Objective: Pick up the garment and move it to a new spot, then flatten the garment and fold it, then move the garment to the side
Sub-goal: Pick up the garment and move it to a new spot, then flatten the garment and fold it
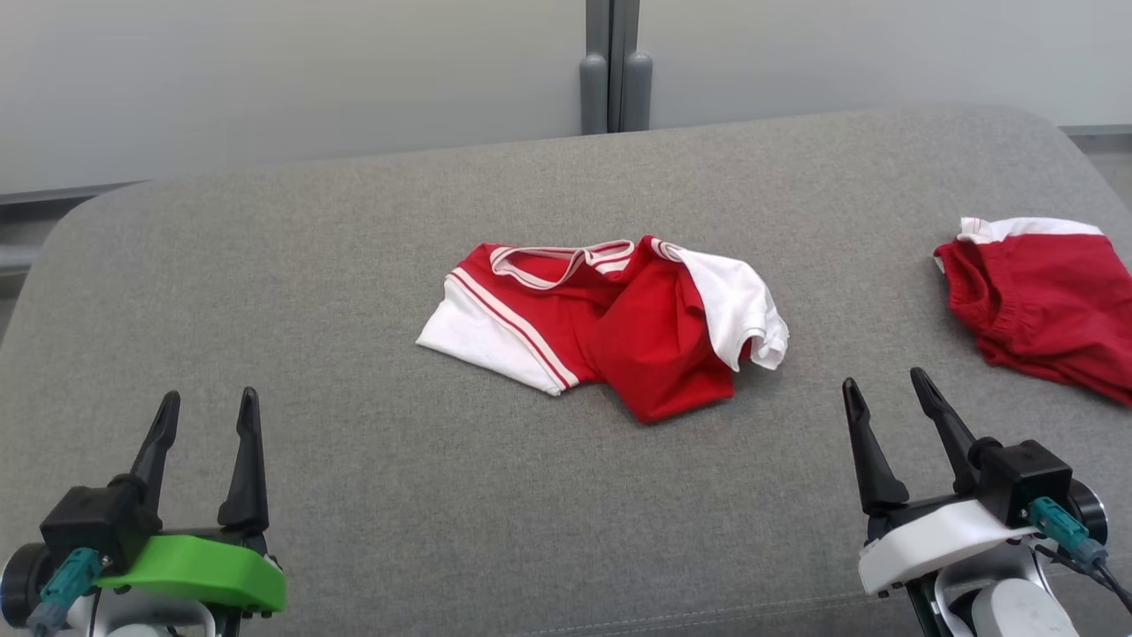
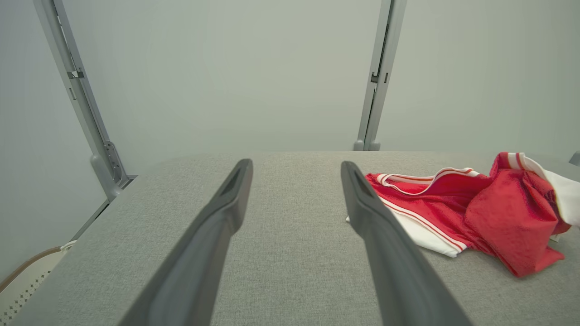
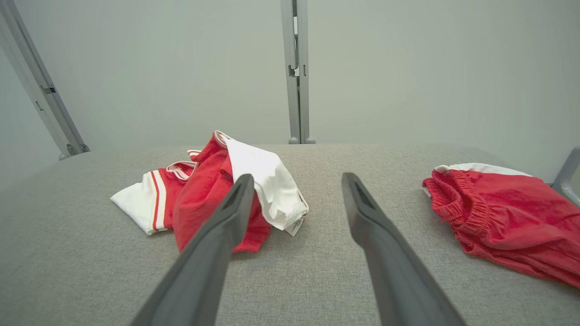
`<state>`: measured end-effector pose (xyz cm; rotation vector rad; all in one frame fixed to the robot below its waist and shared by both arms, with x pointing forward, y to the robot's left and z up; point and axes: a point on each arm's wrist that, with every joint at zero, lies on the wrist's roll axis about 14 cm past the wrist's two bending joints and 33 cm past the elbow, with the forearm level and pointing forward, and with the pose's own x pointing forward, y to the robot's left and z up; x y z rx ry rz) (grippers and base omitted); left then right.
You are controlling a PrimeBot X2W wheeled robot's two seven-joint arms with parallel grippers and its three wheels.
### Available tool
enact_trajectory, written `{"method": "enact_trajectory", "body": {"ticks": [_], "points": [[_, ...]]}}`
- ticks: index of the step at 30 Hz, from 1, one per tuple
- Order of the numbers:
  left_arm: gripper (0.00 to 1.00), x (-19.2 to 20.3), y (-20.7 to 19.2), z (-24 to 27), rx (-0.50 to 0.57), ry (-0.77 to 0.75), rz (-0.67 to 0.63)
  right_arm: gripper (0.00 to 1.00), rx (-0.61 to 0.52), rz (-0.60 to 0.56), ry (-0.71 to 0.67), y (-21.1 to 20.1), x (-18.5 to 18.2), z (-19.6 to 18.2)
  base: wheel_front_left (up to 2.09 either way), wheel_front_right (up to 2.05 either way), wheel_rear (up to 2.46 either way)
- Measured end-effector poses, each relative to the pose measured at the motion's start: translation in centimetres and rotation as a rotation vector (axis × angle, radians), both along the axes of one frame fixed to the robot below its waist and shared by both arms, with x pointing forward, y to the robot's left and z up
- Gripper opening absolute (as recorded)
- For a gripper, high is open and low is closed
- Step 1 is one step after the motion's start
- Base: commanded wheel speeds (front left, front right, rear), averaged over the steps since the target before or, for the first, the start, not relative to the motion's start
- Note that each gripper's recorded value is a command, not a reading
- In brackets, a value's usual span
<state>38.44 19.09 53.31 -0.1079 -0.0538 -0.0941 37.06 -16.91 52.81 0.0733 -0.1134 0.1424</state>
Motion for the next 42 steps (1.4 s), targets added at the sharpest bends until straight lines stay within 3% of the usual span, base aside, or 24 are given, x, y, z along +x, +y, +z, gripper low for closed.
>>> {"method": "enact_trajectory", "body": {"ticks": [23, 31, 42], "points": [[1.0, -1.9, 0.8, -1.1, -0.004, 0.023, 0.035, 1.0, -0.006, 0.025, 0.008, 0.8, -1.2, 0.6, 0.0, 0.0, 0.0], [1.0, -1.5, 0.6, -1.0, -0.009, 0.018, 0.034, 1.0, -0.116, 0.124, 0.059, 2.3, 0.7, -0.6, 0.0, 0.0, 0.0], [1.0, 1.0, -0.3, -2.0, -0.029, 0.037, 0.016, 1.0, -0.338, 0.293, 0.158, 4.6, 6.4, -4.2, 0.0, 0.0, 0.0]]}}
